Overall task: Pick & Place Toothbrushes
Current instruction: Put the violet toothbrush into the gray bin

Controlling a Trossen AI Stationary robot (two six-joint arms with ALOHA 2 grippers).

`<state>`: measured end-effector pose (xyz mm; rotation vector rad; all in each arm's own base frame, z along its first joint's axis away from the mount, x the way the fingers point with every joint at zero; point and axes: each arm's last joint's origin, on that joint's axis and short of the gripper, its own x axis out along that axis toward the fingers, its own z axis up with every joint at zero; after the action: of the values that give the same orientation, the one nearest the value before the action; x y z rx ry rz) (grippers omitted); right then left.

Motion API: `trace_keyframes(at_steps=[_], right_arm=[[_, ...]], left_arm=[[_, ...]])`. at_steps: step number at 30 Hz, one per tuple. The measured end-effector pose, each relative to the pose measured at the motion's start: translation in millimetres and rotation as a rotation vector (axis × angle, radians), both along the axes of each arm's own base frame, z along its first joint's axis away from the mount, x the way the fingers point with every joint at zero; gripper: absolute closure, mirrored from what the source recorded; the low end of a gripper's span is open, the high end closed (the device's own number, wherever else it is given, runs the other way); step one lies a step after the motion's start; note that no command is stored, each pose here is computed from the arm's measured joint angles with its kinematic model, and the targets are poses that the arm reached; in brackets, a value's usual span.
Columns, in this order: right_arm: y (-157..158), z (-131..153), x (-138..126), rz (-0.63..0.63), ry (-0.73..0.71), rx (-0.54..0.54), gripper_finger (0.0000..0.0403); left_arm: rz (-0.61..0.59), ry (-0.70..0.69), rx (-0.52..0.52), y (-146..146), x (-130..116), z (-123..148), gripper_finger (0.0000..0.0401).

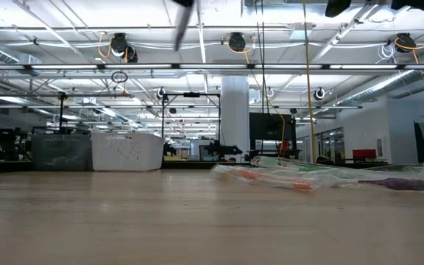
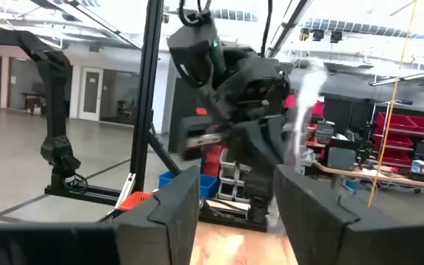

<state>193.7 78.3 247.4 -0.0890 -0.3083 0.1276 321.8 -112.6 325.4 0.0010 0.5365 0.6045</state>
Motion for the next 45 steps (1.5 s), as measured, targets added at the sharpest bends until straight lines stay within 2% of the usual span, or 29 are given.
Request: trace_keyframes(at_steps=[6, 10, 19, 27, 32, 38, 41, 45], right_arm=[[0, 1, 0, 0.002, -0.005, 0.005, 0.0238], [0, 1, 0, 0.002, -0.006, 0.005, 0.0240], [0, 1, 0, 0.011, -0.002, 0.031, 0.0241], [0, 0, 0, 0.014, 0.000, 0.037, 0.0241], [0, 0, 0, 0.020, 0.012, 0.046, 0.0244], [0, -1, 0, 0.020, 0.014, 0.044, 0.0242], [0, 0, 0, 0.020, 0.010, 0.046, 0.0242], [0, 0, 0, 0.020, 0.005, 0.047, 0.0245]], left_arm=[[0.206, 0.074, 0.019, 28, -39, 10, 0.0401], [0.333, 0.097, 0.006, 47, -56, 14, 0.0401], [0.538, 0.226, 0.028, 91, -68, 11, 0.0401], [0.607, 0.296, -0.008, 121, -77, 17, 0.0401], [0.649, 0.267, -0.051, 134, -99, 18, 0.0401], [0.663, 0.189, -0.172, 146, -137, -7, 0.0401], [0.730, 0.110, -0.224, 155, -157, -19, 0.0401], [0.826, 0.086, -0.257, 166, -177, -31, 0.0401]])
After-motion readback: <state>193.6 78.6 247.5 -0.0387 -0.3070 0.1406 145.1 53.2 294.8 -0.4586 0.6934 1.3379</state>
